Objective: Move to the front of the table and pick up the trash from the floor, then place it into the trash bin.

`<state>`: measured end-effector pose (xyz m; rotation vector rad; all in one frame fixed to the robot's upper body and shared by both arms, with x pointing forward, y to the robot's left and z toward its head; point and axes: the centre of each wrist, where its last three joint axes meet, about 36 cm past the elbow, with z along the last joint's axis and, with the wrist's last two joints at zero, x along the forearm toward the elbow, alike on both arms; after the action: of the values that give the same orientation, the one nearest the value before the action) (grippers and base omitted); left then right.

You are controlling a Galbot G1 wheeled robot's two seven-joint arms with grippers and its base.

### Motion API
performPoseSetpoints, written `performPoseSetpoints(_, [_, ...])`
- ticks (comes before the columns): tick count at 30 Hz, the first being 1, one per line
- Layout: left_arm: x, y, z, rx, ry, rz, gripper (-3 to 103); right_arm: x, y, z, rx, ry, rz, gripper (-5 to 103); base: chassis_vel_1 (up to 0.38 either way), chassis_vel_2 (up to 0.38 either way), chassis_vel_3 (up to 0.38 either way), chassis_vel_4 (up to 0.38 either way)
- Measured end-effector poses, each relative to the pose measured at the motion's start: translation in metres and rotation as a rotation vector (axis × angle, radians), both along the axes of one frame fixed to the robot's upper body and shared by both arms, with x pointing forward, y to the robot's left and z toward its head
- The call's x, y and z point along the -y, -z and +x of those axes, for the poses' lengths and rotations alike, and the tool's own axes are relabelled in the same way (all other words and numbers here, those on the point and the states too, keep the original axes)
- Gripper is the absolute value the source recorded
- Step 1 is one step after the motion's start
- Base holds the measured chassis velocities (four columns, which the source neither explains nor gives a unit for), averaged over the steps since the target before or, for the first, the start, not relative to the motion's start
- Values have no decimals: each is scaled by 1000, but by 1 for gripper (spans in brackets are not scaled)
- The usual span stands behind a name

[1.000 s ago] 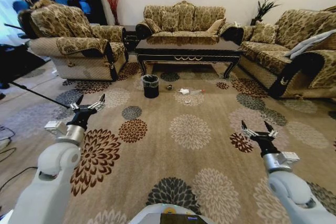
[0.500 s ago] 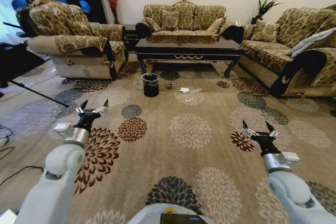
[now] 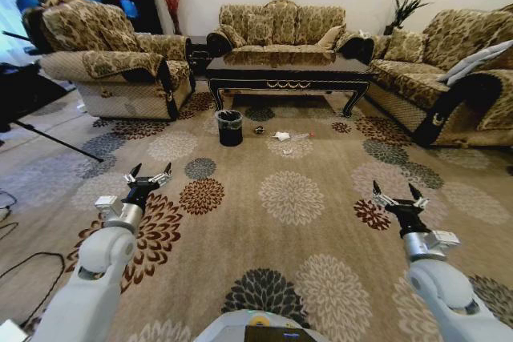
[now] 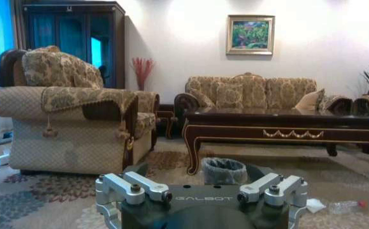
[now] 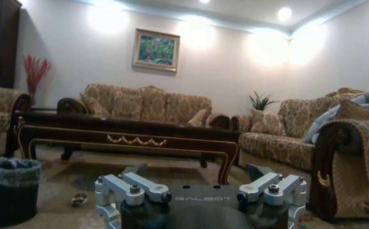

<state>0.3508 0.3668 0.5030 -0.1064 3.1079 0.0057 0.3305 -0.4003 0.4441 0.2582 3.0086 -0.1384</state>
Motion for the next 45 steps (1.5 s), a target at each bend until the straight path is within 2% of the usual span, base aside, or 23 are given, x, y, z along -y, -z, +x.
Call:
performPoseSetpoints(5, [-1,3,-1,-9,-3,7,100,-1,1,1,53,19,21,100,0,0,0,0])
performPoseSetpoints(12, [-1,7,-1,-18,-6,12,100,2,4,1,99,13,7,100,0,0,0,0])
performPoseSetpoints(25, [-1,11,-4,-29,-12,24,100,2,7,2,110,-5,5,100,0,0,0,0])
performPoseSetpoints(45, [-2,18,-7,-3,-21,35,100,2,14,3,91,-15,7,100,-35,35,36,-36])
